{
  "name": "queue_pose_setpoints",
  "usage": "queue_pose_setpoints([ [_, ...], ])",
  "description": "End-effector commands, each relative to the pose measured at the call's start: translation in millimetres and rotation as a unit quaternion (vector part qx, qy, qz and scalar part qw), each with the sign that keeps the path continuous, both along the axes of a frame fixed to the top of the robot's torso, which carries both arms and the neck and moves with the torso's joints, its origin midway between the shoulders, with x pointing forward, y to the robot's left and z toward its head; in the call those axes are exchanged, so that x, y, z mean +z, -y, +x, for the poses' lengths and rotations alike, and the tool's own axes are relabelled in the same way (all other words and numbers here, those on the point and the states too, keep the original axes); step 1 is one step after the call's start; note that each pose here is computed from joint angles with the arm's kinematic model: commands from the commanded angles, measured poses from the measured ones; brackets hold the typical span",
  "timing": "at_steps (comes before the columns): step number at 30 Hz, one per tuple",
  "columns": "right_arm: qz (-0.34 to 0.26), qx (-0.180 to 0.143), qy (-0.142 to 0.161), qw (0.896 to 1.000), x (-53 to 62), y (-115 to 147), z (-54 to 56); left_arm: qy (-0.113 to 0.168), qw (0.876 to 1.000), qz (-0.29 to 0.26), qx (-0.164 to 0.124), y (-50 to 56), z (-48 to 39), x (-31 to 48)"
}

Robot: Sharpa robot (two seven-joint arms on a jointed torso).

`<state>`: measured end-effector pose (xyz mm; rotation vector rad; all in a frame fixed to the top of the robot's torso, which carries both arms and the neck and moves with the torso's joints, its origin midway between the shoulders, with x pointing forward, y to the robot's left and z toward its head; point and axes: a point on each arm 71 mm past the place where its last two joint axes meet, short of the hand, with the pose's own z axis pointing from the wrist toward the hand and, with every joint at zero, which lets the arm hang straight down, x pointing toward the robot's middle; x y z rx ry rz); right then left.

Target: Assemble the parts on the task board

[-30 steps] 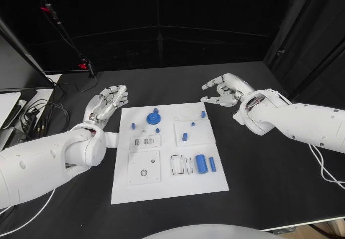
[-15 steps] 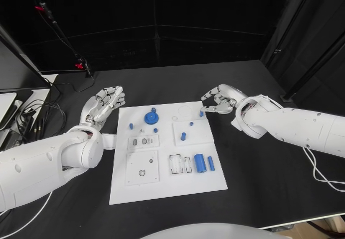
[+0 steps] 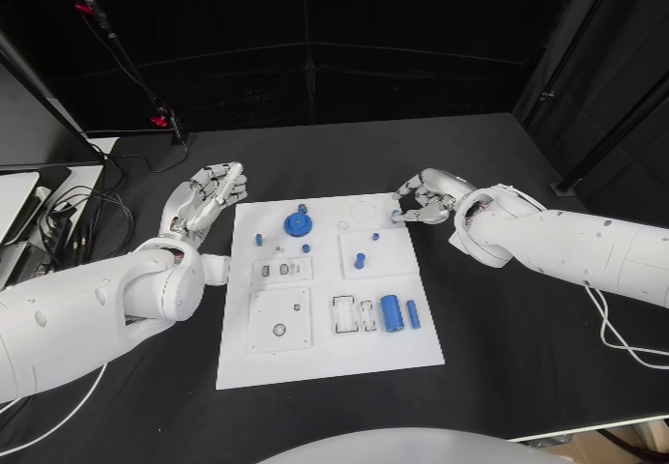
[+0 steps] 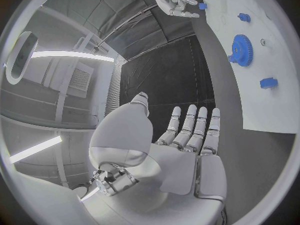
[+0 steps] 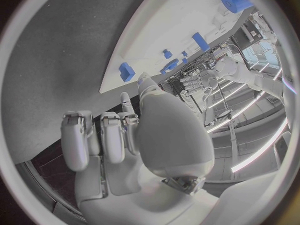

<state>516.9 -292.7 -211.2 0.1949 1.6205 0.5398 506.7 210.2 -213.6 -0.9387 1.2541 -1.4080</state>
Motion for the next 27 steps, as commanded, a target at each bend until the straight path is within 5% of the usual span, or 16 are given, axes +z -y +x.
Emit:
queue_pose_setpoints([
  [1, -0.012, 0.001, -0.011, 1.0, -1.6, -0.3, 0.8, 0.094, 0.995, -0.021, -0.012, 0.9, -4.0, 14.0],
  [27, -0.023, -0.005, -0.042, 0.999, -6.9, -3.7, 2.2, 0.093, 0.995, -0.02, -0.01, -0.7, -5.0, 14.2],
])
